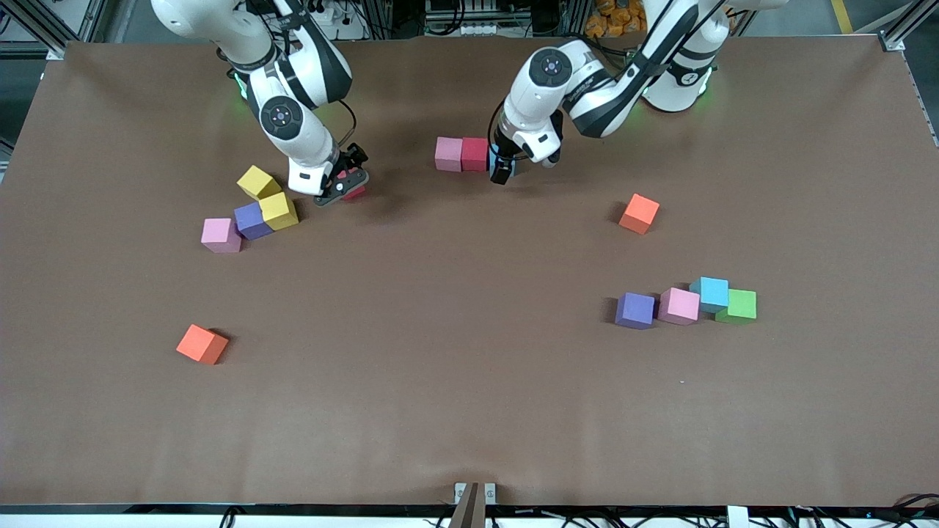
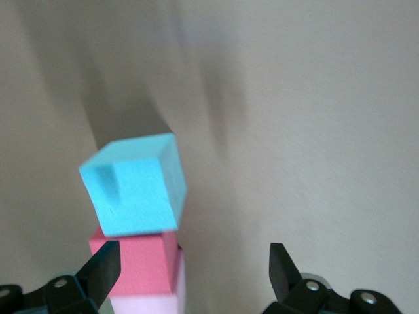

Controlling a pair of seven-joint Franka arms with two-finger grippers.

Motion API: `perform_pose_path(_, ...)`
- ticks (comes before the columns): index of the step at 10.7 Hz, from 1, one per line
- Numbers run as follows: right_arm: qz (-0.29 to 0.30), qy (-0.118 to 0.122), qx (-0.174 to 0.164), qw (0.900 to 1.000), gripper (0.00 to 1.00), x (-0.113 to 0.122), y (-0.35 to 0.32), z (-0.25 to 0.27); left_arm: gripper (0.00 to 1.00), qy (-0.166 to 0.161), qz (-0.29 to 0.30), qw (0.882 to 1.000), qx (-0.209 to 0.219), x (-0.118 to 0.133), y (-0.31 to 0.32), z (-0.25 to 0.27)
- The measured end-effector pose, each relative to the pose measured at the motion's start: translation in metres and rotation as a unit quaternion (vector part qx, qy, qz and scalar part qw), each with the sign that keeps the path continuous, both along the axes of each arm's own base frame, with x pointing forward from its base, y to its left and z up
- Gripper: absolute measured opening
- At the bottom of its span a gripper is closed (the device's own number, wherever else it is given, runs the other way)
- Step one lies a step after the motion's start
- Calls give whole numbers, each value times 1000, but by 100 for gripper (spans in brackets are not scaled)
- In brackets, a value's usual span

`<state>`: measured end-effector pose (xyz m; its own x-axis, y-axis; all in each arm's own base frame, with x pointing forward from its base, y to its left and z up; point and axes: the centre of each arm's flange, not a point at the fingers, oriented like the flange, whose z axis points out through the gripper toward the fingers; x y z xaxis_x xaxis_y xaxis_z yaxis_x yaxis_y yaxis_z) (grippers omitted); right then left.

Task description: Form number 2 with 11 blocks

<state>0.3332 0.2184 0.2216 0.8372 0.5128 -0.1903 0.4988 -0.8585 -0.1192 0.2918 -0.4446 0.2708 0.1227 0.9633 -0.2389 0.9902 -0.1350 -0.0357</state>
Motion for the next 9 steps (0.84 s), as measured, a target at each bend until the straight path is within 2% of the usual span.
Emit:
perform_pose_path(3, -21, -17, -3, 1000, 100, -9, 9, -3, 100, -5, -19, 1000, 20, 24, -7, 36)
perform_pose_path(5, -18, -31, -3, 999, 100, -25, 16, -11, 100, -15, -51, 998, 21, 59, 7, 52)
perform_pose_path(7, -17, -32, -5, 999, 100, -28, 15, -13, 100, -29, -120, 992, 23, 92, 33, 56)
perform_pose_path(9, -18, -37, -3, 999, 100, -28, 14, -14, 100, -38, -219, 975, 25, 105, 51, 51)
